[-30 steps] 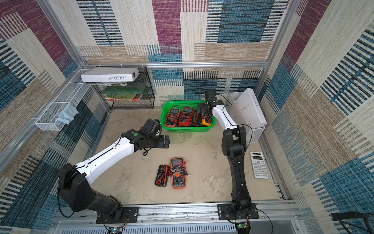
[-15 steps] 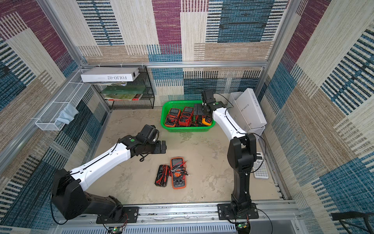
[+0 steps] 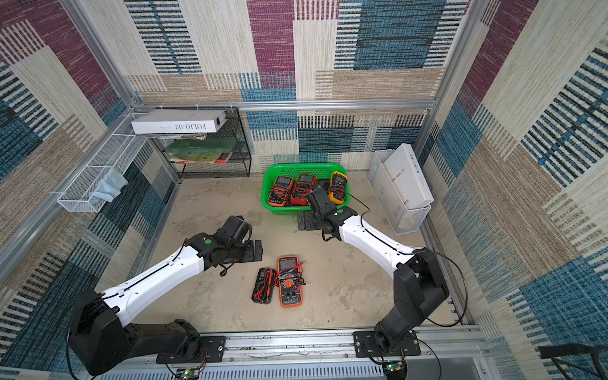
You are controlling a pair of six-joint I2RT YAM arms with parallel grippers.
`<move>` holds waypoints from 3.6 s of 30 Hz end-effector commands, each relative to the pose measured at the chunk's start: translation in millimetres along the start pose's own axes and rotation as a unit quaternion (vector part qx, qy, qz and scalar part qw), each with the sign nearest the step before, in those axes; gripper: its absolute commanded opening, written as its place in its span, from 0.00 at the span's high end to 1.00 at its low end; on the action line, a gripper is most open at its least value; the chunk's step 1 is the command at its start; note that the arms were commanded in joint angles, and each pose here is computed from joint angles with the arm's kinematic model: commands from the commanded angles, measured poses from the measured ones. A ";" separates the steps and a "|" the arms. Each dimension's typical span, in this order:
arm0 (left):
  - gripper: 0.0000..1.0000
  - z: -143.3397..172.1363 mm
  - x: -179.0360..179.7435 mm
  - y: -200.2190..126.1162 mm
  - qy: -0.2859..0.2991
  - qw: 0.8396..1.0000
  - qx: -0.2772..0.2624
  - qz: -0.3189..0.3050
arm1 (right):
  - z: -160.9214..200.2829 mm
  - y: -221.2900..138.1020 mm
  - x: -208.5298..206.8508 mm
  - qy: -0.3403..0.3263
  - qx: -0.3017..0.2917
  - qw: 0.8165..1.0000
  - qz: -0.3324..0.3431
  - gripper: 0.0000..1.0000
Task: Put the multimeter into the basket
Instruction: Pick up the multimeter from the center of the board, then place the multimeter in the basket.
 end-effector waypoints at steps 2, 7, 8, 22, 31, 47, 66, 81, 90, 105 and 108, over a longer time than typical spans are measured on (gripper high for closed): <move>0.00 4.6 9.1 2.8 -0.019 1.000 -0.004 -0.010 | 35.9 -9.7 15.2 0.025 0.005 1.000 0.002 0.00; 0.00 11.9 13.8 8.7 -0.028 0.999 0.007 -0.013 | 85.1 -19.6 33.4 0.038 0.032 0.999 -0.015 0.00; 0.00 12.2 13.7 8.7 -0.029 0.999 0.007 -0.011 | 93.9 -21.6 38.3 0.039 0.036 0.998 -0.018 0.01; 0.00 10.8 13.0 8.5 -0.025 1.000 0.004 -0.008 | 148.4 -25.4 99.8 -0.020 0.084 0.996 -0.026 0.01; 0.00 10.4 14.0 8.8 -0.023 1.000 0.000 -0.009 | 160.6 -12.5 120.2 -0.046 0.105 0.993 -0.024 0.00; 0.00 9.0 12.6 12.1 -0.022 1.000 0.001 -0.007 | 182.2 18.8 132.6 -0.066 0.148 0.987 -0.024 0.00; 0.00 -19.5 -10.6 -7.3 -0.015 0.999 -0.027 0.022 | 139.6 -0.5 86.4 -0.034 0.105 0.994 -0.003 0.43; 0.00 -41.5 -37.8 -11.1 0.009 0.998 -0.029 0.049 | -53.9 -22.4 2.4 0.039 -0.067 0.997 0.011 0.43; 0.00 -38.5 -36.9 -10.1 0.013 0.999 -0.019 0.047 | -148.9 12.4 -42.2 0.052 -0.103 0.993 0.030 0.42; 0.00 -34.9 -33.1 -16.5 0.028 0.999 -0.012 0.041 | -178.0 103.7 -76.8 0.073 -0.052 0.996 0.025 0.39; 0.00 -34.2 -32.5 -17.1 0.029 0.999 -0.010 0.039 | -171.5 118.9 -79.1 0.079 -0.040 0.996 0.018 0.38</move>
Point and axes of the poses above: each gripper's point midway between its finger pads, its own y axis out along the fingers, its own x axis along the line the jaws close on, z = x × y, the point moved 4 cm from there along -y, back along the fingers, and after that the axes turned 9 degrees about -y, right-handed, at the moved point
